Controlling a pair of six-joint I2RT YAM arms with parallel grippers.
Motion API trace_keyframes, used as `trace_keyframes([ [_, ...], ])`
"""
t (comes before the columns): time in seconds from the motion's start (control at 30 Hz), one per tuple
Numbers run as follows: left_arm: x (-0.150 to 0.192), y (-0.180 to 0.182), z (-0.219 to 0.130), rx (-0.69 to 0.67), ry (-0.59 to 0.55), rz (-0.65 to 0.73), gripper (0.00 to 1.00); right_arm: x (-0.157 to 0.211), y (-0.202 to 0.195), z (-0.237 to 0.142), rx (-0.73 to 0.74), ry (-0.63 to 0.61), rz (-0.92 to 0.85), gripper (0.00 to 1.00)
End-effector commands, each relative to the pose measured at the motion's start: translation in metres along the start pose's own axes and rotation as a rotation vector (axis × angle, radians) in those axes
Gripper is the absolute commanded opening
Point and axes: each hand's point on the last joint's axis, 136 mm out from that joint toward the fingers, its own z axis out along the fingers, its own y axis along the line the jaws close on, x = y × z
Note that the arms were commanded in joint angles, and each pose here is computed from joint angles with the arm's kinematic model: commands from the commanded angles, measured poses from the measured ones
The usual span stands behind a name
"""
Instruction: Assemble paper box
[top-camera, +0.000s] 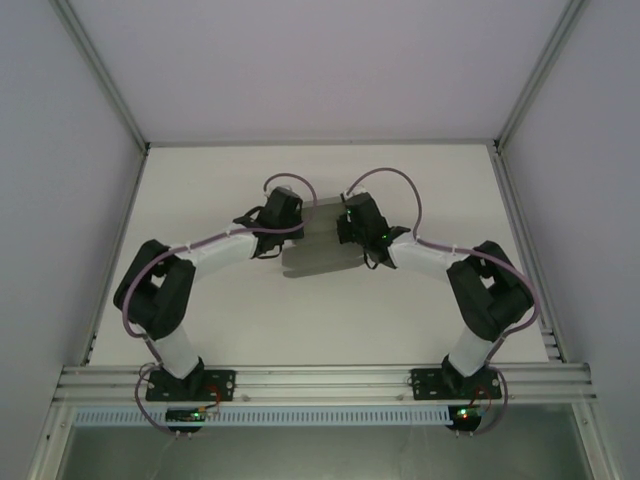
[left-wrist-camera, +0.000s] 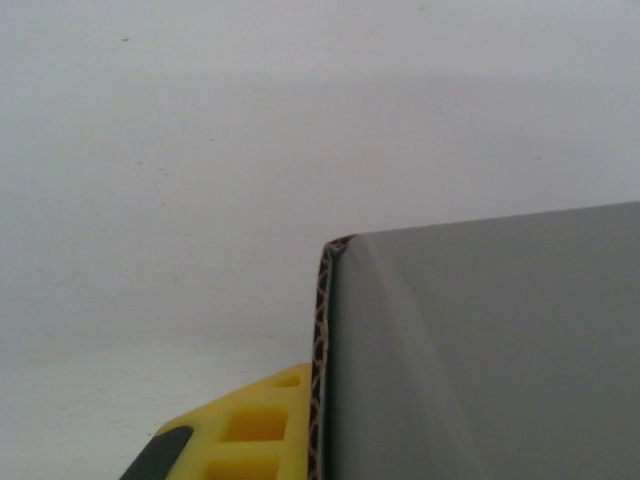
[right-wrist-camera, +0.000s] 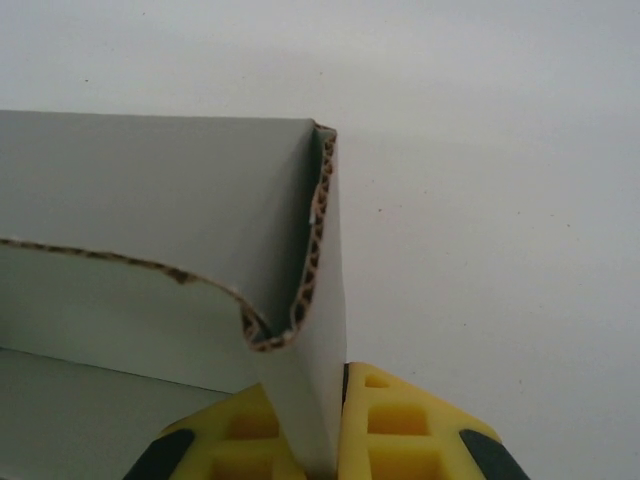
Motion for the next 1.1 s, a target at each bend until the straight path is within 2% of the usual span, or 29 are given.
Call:
trace_keyframes([
  [0.0, -0.008, 0.056, 0.001, -0.282, -0.058, -0.066, 0.04, -0.013, -0.021, -0.014, 0.116, -0.023, 0.089, 0.0],
  [0.03, -0.008, 0.066, -0.001, -0.341, -0.064, -0.072, 0.0, -0.012, -0.026, -0.015, 0.146, -0.029, 0.099, 0.0],
  [0.1, -0.007, 0.086, -0.007, -0.463, -0.078, -0.091, 0.0, -0.011, -0.033, -0.017, 0.197, -0.027, 0.122, 0.0],
  [0.3, -0.005, 0.118, -0.025, -0.656, -0.115, -0.103, 0.0, -0.007, -0.053, -0.021, 0.312, -0.032, 0.188, 0.0],
  [0.37, -0.005, 0.109, -0.019, -0.593, -0.086, -0.088, 0.0, -0.007, -0.051, -0.02, 0.307, -0.03, 0.185, 0.0],
  [0.47, -0.006, 0.066, -0.008, -0.328, -0.062, -0.045, 0.01, -0.006, -0.05, -0.016, 0.309, -0.017, 0.172, 0.0],
  [0.67, -0.02, 0.004, -0.027, 0.026, -0.1, -0.023, 0.47, -0.006, -0.04, -0.008, 0.263, 0.002, 0.153, 0.0],
  [0.83, -0.019, -0.026, -0.043, 0.212, -0.073, 0.009, 0.76, 0.002, -0.022, -0.002, 0.176, 0.071, 0.077, 0.0],
  [0.9, -0.019, -0.032, -0.052, 0.26, -0.075, 0.017, 0.95, 0.004, -0.023, -0.002, 0.168, 0.101, 0.032, 0.0],
  [0.93, -0.021, -0.034, -0.058, 0.283, -0.079, 0.017, 1.0, 0.005, -0.024, -0.003, 0.172, 0.118, 0.013, 0.0],
  [1.07, -0.029, -0.034, -0.082, 0.338, -0.104, 0.006, 1.0, 0.009, -0.023, -0.005, 0.109, 0.204, -0.113, 0.0],
])
